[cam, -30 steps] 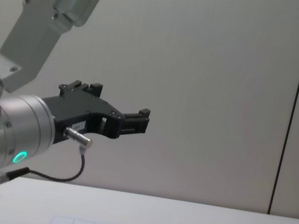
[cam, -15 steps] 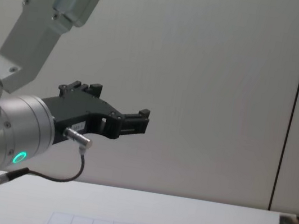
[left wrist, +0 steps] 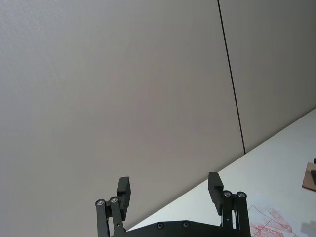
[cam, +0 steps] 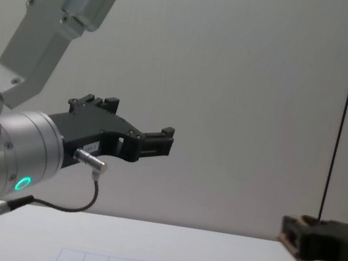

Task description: Use the one hand to pick up the stamp and affix it onto the A4 paper.

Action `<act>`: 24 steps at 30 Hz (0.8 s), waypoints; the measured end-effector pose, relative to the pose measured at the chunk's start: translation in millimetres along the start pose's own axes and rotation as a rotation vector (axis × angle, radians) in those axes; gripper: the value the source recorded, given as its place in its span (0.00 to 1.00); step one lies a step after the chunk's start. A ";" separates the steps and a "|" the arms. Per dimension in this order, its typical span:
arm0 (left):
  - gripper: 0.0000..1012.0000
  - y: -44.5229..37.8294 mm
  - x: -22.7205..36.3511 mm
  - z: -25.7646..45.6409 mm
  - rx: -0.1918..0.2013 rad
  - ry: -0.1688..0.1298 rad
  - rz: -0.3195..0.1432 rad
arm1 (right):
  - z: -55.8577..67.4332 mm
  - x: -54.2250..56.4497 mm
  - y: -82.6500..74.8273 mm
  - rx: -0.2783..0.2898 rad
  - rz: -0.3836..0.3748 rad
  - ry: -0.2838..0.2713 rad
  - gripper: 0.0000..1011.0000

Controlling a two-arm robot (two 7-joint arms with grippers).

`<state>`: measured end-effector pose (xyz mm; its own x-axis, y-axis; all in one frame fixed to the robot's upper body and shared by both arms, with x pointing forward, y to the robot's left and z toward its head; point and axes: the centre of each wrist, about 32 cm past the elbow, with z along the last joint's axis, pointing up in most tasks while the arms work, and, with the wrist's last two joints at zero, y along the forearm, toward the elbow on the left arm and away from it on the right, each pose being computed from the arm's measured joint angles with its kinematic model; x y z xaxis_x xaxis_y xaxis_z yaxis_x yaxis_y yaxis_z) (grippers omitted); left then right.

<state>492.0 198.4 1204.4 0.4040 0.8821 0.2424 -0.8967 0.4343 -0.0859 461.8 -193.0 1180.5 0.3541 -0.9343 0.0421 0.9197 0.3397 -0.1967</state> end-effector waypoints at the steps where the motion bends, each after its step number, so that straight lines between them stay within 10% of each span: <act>1: 0.99 0.0 0.0 0.0 0.000 0.000 0.000 | -0.1 -1.2 0.2 -0.002 0.010 -0.001 0.21; 24: 0.99 0.0 0.0 0.0 0.000 0.000 0.000 | -22.6 -29.5 6.2 -0.148 0.186 -0.002 0.21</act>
<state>492.0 198.4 1204.4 0.4040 0.8821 0.2425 -0.8967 0.4343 -0.0859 453.2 -165.7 1156.0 0.5155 -0.8569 -0.0062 0.8040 0.4862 -0.3424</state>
